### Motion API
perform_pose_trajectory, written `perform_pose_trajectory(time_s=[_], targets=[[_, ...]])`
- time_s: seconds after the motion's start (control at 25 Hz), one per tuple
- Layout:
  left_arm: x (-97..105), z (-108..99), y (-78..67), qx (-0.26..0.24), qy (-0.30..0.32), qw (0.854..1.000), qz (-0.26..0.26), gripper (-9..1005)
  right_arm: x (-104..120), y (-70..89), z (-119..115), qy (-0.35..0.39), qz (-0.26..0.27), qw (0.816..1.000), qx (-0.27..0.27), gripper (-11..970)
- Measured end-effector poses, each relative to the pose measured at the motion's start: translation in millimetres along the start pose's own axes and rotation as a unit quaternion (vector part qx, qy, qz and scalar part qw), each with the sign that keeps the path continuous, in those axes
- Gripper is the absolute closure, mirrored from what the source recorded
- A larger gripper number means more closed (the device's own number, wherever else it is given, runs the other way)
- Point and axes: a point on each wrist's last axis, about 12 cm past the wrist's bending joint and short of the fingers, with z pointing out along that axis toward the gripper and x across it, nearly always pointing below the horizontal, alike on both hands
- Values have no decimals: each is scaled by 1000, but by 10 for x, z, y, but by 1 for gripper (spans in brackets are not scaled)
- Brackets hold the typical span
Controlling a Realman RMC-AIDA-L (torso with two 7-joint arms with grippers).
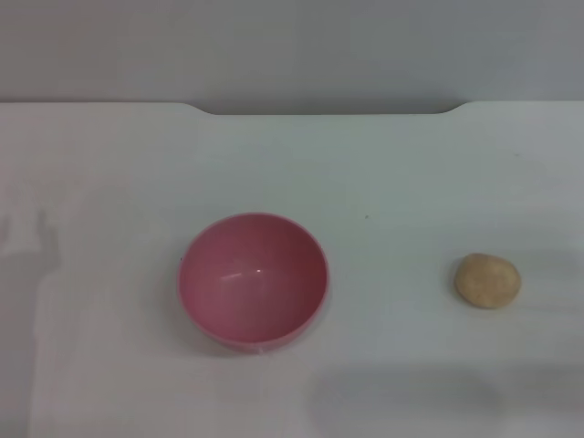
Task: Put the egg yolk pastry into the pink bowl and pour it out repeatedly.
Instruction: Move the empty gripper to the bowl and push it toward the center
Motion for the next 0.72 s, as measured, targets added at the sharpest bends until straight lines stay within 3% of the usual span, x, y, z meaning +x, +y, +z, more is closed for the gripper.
perform_pose_trajectory(time_s=[0.44, 0.72], targets=[[-13, 0, -19, 10, -5, 1000, 4, 571, 5, -14, -22, 3, -1, 1000, 2, 706], [-92, 130, -200, 105, -35, 994, 8, 570, 30, -1, -25, 13, 1, 1000, -1, 707]])
